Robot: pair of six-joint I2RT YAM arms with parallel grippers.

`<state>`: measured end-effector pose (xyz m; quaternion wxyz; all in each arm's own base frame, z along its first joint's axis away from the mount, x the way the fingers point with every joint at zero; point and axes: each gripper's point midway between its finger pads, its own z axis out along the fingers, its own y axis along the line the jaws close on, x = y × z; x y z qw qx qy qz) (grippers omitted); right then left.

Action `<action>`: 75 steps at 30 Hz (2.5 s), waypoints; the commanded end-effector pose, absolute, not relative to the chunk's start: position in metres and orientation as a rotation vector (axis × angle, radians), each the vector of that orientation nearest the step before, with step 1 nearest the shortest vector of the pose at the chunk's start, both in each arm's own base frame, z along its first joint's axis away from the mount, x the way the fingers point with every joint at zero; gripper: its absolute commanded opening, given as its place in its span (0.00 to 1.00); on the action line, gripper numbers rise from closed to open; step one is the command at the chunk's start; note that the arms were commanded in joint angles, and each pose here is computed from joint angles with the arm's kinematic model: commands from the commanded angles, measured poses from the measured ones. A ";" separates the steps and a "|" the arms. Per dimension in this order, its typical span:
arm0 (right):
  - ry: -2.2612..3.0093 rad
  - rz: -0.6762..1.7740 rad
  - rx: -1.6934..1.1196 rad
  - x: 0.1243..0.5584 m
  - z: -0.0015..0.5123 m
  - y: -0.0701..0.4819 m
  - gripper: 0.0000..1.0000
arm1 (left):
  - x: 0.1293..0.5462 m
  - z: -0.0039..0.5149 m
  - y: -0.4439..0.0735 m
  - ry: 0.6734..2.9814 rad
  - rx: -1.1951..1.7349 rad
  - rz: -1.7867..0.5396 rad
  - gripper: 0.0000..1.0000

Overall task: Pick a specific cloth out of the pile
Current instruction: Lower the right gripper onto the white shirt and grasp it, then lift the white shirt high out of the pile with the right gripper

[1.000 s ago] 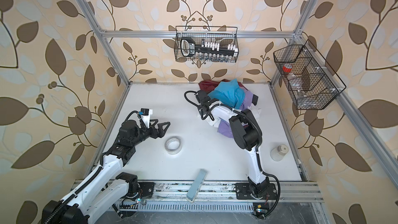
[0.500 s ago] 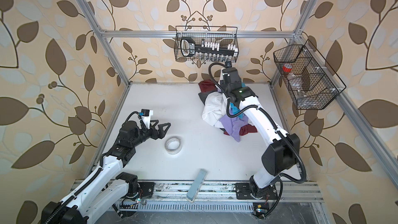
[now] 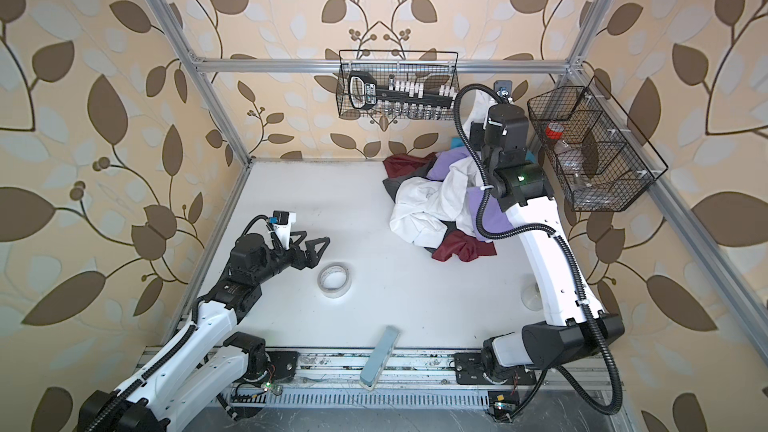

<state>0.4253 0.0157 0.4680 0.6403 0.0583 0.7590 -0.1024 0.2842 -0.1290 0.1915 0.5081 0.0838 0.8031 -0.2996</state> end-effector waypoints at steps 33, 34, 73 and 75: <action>2.277 -0.481 -0.051 0.471 0.170 0.047 1.00 | 0.287 0.190 -0.132 1.937 0.244 -0.698 0.99; 2.293 -0.469 -0.050 0.471 0.164 0.044 1.00 | 0.287 0.190 -0.132 1.938 0.243 -0.698 0.99; 1.976 -0.099 0.195 0.439 0.316 0.012 0.00 | 0.284 0.197 -0.133 1.910 0.252 -0.705 0.99; 1.888 -0.071 0.205 0.427 0.350 0.011 0.00 | 0.283 0.198 -0.133 1.907 0.252 -0.705 0.99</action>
